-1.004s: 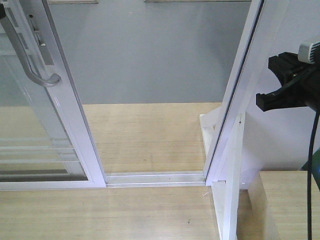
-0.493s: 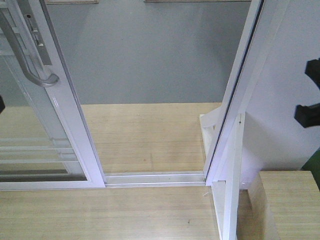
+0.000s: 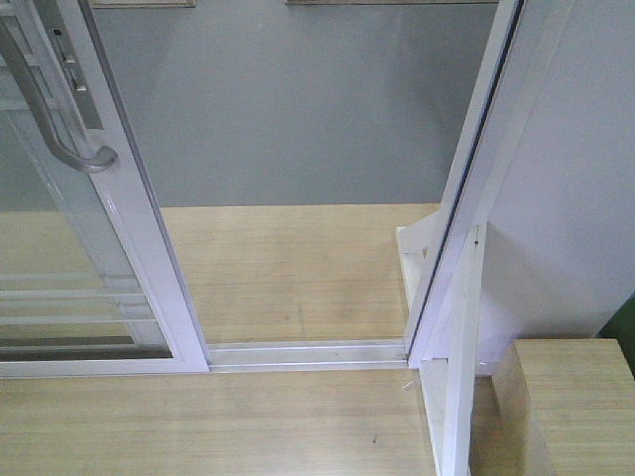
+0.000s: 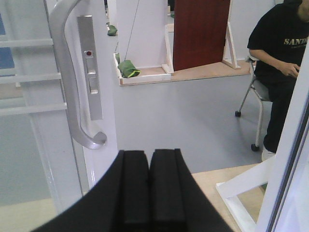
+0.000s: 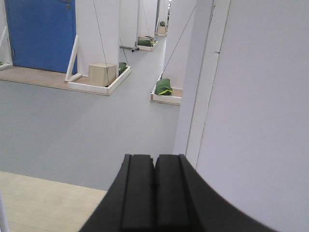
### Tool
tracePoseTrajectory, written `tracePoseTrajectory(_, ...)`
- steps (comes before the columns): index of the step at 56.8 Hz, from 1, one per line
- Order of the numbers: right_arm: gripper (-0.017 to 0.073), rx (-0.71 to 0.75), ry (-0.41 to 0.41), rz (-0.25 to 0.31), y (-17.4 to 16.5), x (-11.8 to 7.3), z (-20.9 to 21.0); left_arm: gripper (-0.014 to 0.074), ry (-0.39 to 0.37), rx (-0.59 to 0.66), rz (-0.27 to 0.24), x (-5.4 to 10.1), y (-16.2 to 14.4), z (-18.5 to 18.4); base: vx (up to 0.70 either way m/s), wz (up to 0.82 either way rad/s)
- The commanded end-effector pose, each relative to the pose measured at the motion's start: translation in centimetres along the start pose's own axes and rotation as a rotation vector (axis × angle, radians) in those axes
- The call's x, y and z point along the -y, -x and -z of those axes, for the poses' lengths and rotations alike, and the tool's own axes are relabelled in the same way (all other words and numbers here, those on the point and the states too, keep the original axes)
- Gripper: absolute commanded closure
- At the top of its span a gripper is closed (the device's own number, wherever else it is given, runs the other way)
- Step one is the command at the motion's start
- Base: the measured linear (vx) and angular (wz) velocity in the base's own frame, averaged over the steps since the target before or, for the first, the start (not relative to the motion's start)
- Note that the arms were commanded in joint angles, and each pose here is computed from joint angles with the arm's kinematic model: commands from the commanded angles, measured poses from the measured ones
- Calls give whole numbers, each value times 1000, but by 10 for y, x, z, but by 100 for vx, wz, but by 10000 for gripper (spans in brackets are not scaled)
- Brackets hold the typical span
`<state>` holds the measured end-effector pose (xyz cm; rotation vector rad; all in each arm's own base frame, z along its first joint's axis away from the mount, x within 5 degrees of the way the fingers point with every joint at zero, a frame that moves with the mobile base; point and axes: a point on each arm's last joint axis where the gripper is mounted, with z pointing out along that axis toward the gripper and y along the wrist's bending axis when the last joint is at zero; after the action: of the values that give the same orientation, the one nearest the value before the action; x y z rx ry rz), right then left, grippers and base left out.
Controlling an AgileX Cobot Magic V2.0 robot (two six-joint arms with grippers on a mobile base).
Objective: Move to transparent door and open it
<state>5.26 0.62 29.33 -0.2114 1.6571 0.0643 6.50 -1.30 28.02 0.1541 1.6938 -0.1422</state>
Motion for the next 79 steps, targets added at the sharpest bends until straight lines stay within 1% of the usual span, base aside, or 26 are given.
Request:
tracePoseTrajectory(1,561,84,-4,14,13,1,1,594,-4,93,6,0,14,3,0,0)
tracePoseTrajectory(38,561,70,-5,13,12,1,1,594,-3,86,4,0,13,3,0,0)
tracePoseTrajectory(40,561,70,-5,13,12,1,1,594,11,106,-45,-1,15,3,0,0)
tracePoseTrajectory(42,561,70,-5,13,12,1,1,594,34,134,-141,-2,18,3,0,0)
tracePoseTrajectory(44,561,70,-5,13,12,1,1,594,47,142,-195,-3,18,4,0,0)
tracePoseTrajectory(46,561,70,-5,13,12,1,1,594,47,142,-184,-3,18,7,0,0)
tracePoseTrajectory(48,561,70,-5,13,12,1,1,594,43,138,-148,-3,16,10,0,0)
tracePoseTrajectory(50,561,70,-5,13,12,1,1,594,32,140,-81,-2,14,13,0,0)
tracePoseTrajectory(52,561,70,-5,13,12,1,1,594,24,150,-38,-2,10,15,0,0)
tracePoseTrajectory(53,561,70,-5,13,12,1,1,594,23,154,-28,-2,7,16,0,0)
tracePoseTrajectory(57,561,70,-5,14,12,1,1,594,23,167,-16,-2,-7,18,0,0)
tracePoseTrajectory(65,561,73,-5,14,12,1,1,594,23,145,-13,-2,-57,10,0,0)
tracePoseTrajectory(70,561,72,-5,14,12,1,1,594,22,132,5,-2,-82,0,0,0)
tracePoseTrajectory(73,561,72,-5,14,12,1,1,594,21,135,35,-2,-89,-2,0,0)
tracePoseTrajectory(75,561,72,-5,14,12,1,1,594,22,114,33,-2,-89,-1,0,0)
tracePoseTrajectory(79,561,72,-5,14,12,1,1,594,21,128,38,-2,-86,-1,0,0)
